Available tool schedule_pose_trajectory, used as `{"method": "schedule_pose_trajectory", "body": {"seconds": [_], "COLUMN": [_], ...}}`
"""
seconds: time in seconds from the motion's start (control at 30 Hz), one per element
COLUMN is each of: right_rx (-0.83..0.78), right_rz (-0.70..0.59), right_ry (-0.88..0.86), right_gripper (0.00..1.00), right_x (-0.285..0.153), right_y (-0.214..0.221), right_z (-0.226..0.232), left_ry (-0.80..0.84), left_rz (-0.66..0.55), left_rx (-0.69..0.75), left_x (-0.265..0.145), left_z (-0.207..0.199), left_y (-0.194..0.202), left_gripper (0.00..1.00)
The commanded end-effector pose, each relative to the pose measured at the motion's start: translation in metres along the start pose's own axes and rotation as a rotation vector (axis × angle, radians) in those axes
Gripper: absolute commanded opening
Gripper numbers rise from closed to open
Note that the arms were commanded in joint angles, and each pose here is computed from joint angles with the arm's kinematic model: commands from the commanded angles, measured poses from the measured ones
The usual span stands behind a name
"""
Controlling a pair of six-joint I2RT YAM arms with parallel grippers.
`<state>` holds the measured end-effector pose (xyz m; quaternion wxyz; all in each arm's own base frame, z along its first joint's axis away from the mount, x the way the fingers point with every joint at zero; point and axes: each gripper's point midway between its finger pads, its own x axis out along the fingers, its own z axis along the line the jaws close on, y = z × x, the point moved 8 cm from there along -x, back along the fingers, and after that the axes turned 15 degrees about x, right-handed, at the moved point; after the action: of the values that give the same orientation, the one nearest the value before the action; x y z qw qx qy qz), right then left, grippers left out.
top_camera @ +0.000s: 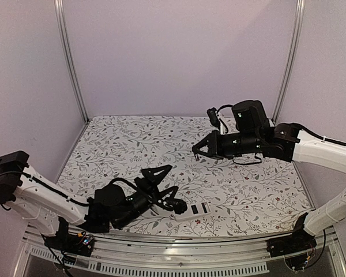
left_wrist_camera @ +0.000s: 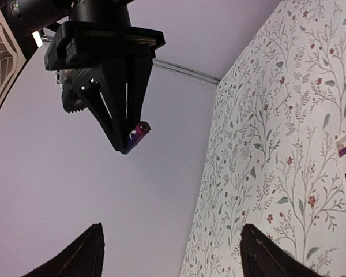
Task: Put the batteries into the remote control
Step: Pass from the right arm to the left
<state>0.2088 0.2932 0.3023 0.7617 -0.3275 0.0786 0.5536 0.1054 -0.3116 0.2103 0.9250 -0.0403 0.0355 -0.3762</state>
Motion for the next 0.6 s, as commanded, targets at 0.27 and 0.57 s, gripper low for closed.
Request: {"method": "schedule_pose_trajectory", "body": {"seconds": [0.27,0.57], "right_rx": [0.135,0.134], "right_rz": [0.039,0.014], "right_ry": [-0.07,-0.045], "right_gripper": [0.0,0.0], "right_x": [0.01,0.006], "right_y": [0.011,0.014], "right_z": [-0.003,-0.007], "left_ry": [-0.491,-0.589], "left_rz": [0.072,0.09], "left_rx": [0.353,0.272], "left_x": [0.024,0.02], "left_z": [0.016,0.052], "left_y": [-0.014,-0.008], "left_gripper": [0.76,0.76]}}
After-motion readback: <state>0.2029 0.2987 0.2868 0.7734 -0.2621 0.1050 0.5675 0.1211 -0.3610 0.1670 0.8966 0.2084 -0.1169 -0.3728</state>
